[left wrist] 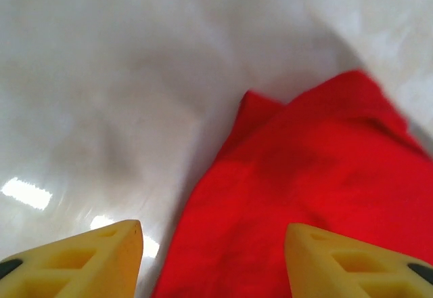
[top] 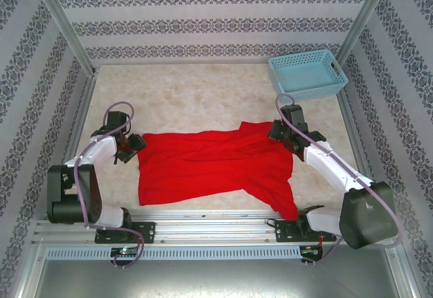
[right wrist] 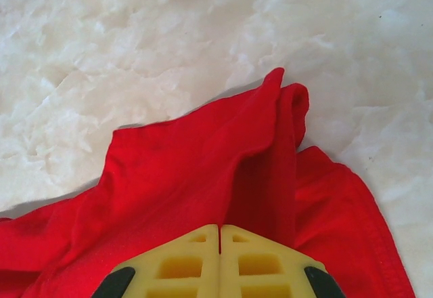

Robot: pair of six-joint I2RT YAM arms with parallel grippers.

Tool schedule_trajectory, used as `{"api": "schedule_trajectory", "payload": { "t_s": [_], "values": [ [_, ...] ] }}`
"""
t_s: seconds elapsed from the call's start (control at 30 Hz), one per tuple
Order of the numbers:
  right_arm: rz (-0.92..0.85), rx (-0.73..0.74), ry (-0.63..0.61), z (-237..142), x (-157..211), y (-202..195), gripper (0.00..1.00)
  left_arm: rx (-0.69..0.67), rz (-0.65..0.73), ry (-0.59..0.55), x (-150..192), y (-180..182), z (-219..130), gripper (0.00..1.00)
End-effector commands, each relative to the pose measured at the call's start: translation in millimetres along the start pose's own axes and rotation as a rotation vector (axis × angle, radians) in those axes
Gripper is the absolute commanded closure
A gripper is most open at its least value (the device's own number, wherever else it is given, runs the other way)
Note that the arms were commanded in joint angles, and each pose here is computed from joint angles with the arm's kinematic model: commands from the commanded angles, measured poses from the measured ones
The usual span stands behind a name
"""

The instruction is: Fold the inside-out t-shirt

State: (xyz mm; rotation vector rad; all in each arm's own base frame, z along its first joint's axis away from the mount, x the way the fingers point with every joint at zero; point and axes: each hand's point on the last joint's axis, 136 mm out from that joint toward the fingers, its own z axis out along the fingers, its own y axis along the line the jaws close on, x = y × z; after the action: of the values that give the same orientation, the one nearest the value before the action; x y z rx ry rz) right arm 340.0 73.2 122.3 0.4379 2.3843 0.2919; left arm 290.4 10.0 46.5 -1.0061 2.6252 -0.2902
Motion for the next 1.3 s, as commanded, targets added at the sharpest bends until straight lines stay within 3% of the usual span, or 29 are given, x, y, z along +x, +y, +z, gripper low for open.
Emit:
{"api": "schedule_trajectory", "payload": {
  "t_s": [0.0,0.2,0.4,0.63,1.03,1.27],
  "values": [
    [-0.011,-0.004,-0.012,3,-4,0,1.00,0.003,-0.015,-0.002,16,11,-13,0.45],
    [-0.011,-0.001,-0.005,6,-3,0,1.00,0.083,-0.021,0.047,43,13,-9,0.56],
    [-0.012,-0.003,-0.002,6,-3,2,1.00,0.146,-0.019,0.074,44,0,0,0.60],
    [-0.014,0.001,0.003,6,-2,1,1.00,0.144,-0.011,0.075,39,-3,2,0.74],
    [-0.027,0.016,-0.016,1,-10,0,1.00,0.115,0.042,-0.027,17,-6,-24,0.97],
    [-0.077,-0.037,-0.136,-15,-65,27,1.00,0.224,0.047,-0.268,-49,-53,-90,1.00]
  ]
}}
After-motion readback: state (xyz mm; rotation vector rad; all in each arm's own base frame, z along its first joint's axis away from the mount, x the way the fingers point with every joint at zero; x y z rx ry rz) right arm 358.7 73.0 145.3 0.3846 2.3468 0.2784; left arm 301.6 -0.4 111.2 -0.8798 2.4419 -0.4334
